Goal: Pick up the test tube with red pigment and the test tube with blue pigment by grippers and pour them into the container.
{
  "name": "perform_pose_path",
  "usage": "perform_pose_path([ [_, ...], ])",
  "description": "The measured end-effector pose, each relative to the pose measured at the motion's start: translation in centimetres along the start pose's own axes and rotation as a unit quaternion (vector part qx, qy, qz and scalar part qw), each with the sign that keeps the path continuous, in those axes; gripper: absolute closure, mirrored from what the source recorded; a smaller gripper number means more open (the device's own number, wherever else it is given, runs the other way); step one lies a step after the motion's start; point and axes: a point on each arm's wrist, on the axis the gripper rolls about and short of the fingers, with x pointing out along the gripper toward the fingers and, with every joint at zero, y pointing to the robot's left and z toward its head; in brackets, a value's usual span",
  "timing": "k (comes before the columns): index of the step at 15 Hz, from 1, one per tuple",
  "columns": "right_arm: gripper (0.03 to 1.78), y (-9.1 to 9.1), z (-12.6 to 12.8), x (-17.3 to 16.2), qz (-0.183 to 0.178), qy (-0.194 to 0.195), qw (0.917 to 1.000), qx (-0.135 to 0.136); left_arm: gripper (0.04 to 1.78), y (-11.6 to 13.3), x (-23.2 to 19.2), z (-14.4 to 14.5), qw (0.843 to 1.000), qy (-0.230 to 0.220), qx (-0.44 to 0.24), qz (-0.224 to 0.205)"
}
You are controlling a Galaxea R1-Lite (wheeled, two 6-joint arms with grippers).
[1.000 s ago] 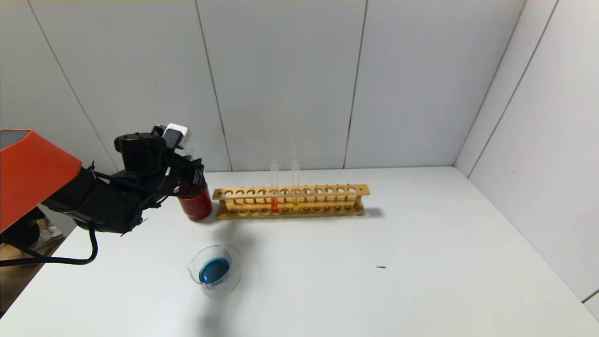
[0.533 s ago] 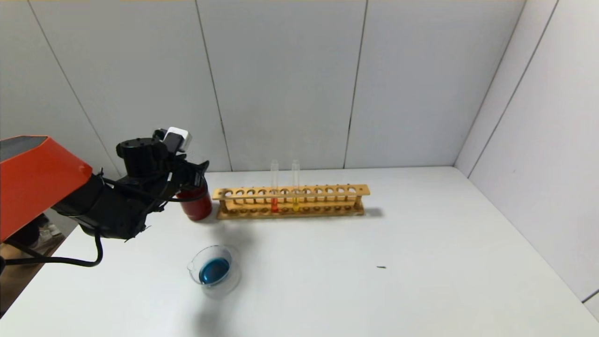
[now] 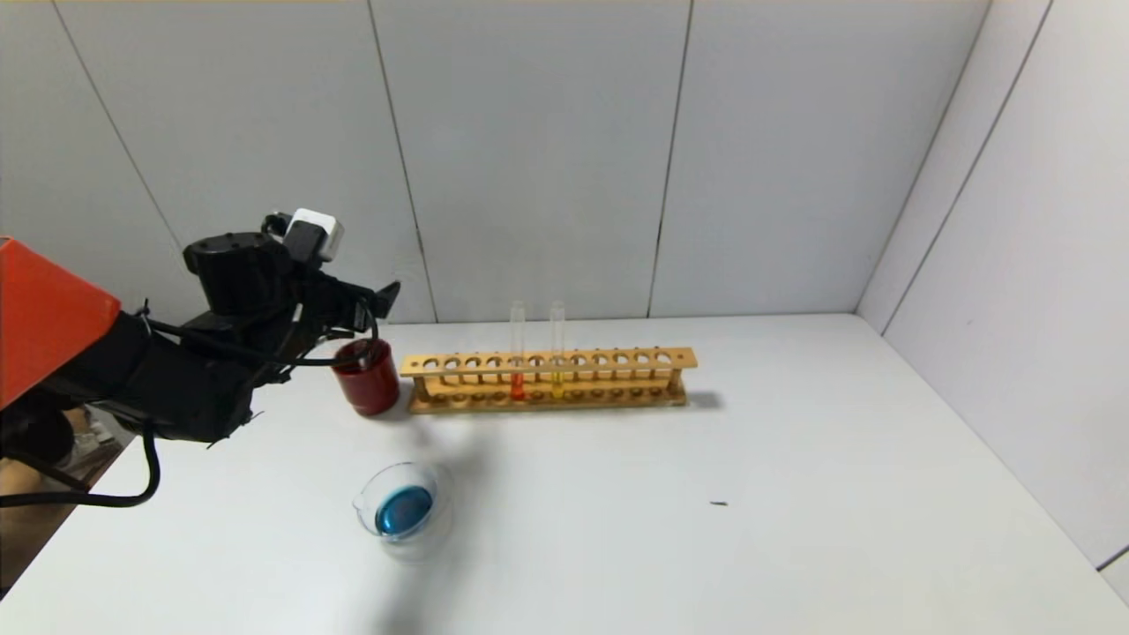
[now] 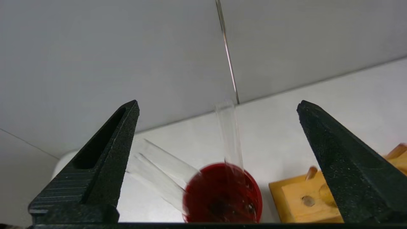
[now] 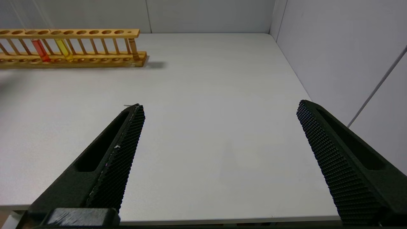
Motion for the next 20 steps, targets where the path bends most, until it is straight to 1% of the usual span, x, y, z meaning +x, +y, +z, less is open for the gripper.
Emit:
perform_pose_path([
  [2,0.06,0.0,0.0,0.0,0.000,0.000,1.0000,0.000,0.07,0.7,-1.9,2.9,0.999,-0.032,0.006,0.009],
  [4,0.06,0.0,0.0,0.0,0.000,0.000,1.0000,0.000,0.07,1.4,-5.2,5.9,0.998,-0.066,0.014,0.020],
  [5,0.06,0.0,0.0,0.0,0.000,0.000,1.0000,0.000,0.07,1.8,-7.6,7.4,0.996,-0.082,0.015,0.028],
  [7,0.06,0.0,0.0,0.0,0.000,0.000,1.0000,0.000,0.07,2.5,-13.1,9.4,0.993,-0.109,0.016,0.048],
  [8,0.06,0.0,0.0,0.0,0.000,0.000,1.0000,0.000,0.07,2.8,-16.4,10.1,0.990,-0.124,0.016,0.060],
  [10,0.06,0.0,0.0,0.0,0.000,0.000,1.0000,0.000,0.07,2.9,-22.7,10.2,0.986,-0.148,0.014,0.077],
  [13,0.06,0.0,0.0,0.0,0.000,0.000,1.0000,0.000,0.07,2.4,-31.6,8.1,0.979,-0.178,0.004,0.098],
  [14,0.06,0.0,0.0,0.0,0.000,0.000,1.0000,0.000,0.07,2.1,-34.3,7.0,0.976,-0.188,-0.002,0.106],
  [16,0.06,0.0,0.0,0.0,0.000,0.000,1.0000,0.000,0.07,1.4,-37.9,4.1,0.975,-0.187,-0.010,0.122],
  [18,0.06,0.0,0.0,0.0,0.000,0.000,1.0000,0.000,0.07,0.4,-40.1,0.6,0.978,-0.163,-0.011,0.127],
  [20,0.06,0.0,0.0,0.0,0.000,0.000,1.0000,0.000,0.07,-0.8,-40.5,-4.1,0.990,-0.087,-0.013,0.114],
])
